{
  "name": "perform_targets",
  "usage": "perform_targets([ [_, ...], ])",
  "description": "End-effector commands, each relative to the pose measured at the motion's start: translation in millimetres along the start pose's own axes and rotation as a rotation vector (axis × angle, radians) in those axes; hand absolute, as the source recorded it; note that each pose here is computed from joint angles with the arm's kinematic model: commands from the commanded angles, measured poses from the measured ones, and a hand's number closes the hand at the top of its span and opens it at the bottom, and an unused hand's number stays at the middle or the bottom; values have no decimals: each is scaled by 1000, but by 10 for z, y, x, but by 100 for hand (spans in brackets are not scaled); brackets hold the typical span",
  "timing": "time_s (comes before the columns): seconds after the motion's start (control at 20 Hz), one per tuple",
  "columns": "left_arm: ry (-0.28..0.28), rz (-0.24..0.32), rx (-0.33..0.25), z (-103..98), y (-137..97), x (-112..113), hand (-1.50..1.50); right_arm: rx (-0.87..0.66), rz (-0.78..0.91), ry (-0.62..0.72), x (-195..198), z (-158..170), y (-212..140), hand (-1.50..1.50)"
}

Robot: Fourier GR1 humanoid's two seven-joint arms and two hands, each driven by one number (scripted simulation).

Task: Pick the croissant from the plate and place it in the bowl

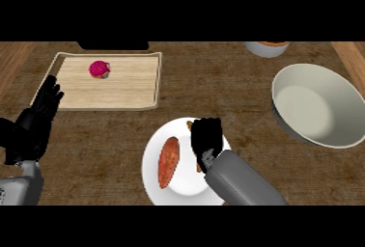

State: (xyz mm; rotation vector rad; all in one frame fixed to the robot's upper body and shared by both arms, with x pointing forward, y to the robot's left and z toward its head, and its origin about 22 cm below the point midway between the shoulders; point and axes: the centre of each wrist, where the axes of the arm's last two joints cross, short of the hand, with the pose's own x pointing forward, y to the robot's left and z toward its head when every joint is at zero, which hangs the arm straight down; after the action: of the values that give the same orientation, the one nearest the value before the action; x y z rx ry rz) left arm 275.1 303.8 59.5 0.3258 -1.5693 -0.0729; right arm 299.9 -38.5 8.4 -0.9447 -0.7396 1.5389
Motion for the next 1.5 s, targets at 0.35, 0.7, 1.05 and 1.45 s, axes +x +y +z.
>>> perform_targets([
  [0.35, -3, 4, -29, -181, -48, -14, 0, -12, -32, -94, 21, -280, 131, 150],
  [0.7, -1, 22, -11, -47, -179, 106, 0, -53, -231, -52, -224, -453, -135, 150],
  [1.05, 5, 2, 1, 0, 22, -59, 0, -160, -428, 51, -710, -458, -476, 150],
  [1.45, 33, 7, 7, 54, 82, -33, 0, -502, -412, 127, -602, 291, -1165, 150],
])
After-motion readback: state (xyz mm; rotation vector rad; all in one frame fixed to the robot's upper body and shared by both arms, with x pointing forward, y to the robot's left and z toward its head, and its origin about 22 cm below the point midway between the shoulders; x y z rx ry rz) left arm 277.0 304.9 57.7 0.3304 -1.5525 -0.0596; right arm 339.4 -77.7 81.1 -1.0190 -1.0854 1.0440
